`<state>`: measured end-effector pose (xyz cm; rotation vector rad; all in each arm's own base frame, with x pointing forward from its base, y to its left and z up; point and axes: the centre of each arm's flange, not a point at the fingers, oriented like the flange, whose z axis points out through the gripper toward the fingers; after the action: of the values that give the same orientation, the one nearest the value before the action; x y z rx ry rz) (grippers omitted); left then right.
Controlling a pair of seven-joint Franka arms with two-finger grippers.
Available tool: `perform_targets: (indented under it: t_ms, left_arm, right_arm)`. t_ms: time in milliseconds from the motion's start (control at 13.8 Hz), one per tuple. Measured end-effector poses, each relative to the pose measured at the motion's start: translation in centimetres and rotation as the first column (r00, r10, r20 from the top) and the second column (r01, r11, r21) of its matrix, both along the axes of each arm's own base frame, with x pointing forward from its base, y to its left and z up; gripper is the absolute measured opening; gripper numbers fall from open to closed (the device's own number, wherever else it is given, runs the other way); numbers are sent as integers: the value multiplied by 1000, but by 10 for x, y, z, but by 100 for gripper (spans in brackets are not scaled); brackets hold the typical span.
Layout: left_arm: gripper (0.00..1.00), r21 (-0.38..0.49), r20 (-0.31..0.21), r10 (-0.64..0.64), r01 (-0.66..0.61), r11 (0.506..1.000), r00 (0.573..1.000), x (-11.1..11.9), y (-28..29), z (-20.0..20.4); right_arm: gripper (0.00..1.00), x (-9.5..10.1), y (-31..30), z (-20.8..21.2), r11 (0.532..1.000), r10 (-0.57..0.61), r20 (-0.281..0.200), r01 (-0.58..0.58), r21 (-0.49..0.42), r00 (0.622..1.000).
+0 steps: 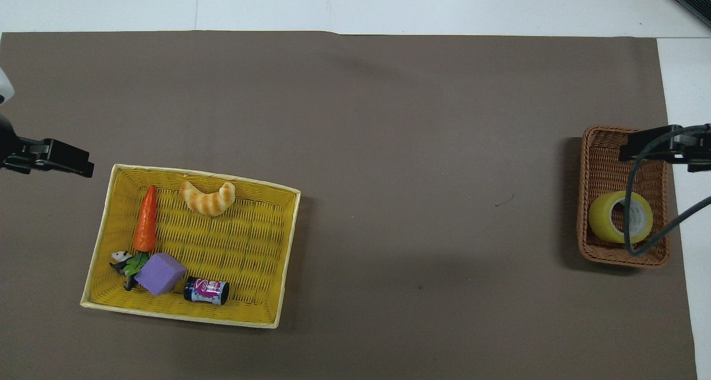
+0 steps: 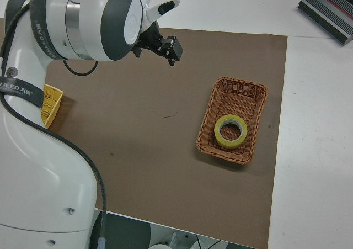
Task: Move tape to another basket
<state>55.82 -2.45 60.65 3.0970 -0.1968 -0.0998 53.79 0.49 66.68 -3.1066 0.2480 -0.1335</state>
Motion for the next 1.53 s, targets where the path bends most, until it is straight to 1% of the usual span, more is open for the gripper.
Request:
perform_targets:
  t_ms: [145,291,509,873,1091,1236,1309,1382,1527]
  left_arm:
    - [100,0,0,0,0,1000,1000,0,0,0]
    - [100,0,0,0,0,1000,1000,0,0,0]
    - [100,0,0,0,0,1000,1000,0,0,0]
    - [100,0,0,0,0,1000,1000,0,0,0]
    - [100,0,0,0,0,1000,1000,0,0,0]
    - [100,0,0,0,0,1000,1000,0,0,0]
    - [100,0,0,0,0,1000,1000,0,0,0]
    - [100,0,0,0,0,1000,1000,0,0,0]
    - [100,0,0,0,0,1000,1000,0,0,0]
  right_arm:
    - [100,0,-3,-1,1000,3,-5,-3,-8,1000]
    - [100,-2,-24,-2,999,32,-16,-32,-39,999]
    - [100,-4,-41,-4,999,30,-37,-31,-44,999]
    - [100,-11,-34,-6,998,38,-89,-42,-44,995]
    - [100,-14,-32,-4,998,40,-94,-44,-44,995]
    - [100,-24,-31,-1,998,41,-127,-47,-41,991]
    - [100,-29,-30,2,998,42,-132,-47,-40,990]
    - [100,-32,-30,4,998,42,-125,-47,-40,991]
    - [100,-31,-30,5,998,44,-111,-48,-41,993]
